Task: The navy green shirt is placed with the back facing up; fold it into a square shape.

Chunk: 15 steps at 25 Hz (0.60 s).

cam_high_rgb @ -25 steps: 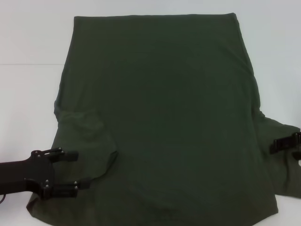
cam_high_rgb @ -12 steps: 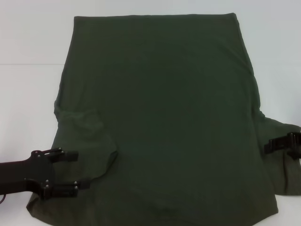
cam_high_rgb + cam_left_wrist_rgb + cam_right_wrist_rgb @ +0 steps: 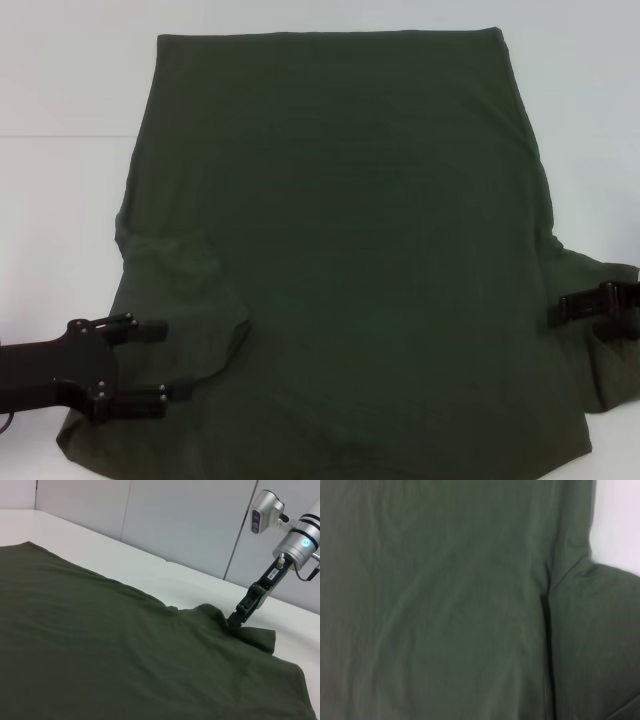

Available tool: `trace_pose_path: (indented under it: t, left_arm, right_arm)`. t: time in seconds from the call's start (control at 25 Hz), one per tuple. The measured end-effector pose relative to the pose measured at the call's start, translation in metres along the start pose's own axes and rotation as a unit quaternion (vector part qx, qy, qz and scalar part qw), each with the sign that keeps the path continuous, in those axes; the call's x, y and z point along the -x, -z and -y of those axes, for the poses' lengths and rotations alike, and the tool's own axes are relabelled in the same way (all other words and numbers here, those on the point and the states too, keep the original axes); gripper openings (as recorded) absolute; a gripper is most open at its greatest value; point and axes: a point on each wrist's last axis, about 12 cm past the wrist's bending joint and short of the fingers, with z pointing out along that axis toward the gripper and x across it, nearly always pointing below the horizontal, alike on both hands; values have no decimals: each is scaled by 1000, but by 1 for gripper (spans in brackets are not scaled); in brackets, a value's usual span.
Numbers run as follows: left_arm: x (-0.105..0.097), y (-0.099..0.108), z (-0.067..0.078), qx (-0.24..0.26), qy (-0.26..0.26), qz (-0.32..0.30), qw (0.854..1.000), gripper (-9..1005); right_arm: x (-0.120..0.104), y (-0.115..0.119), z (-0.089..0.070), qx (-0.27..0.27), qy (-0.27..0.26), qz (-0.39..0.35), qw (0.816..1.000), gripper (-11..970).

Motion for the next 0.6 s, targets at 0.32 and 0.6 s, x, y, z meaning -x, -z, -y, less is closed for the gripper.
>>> trace_pose_path:
  t: [0.32,0.6]
  left_arm:
    - [0,0,0,0,3,0,1000,888]
    - [0,0,0,0,3,0,1000,888]
  right_arm:
    - [-3,2,8,-9,-6,3,1000,857]
    - [-8,5,17,-16,-17,3,1000,856]
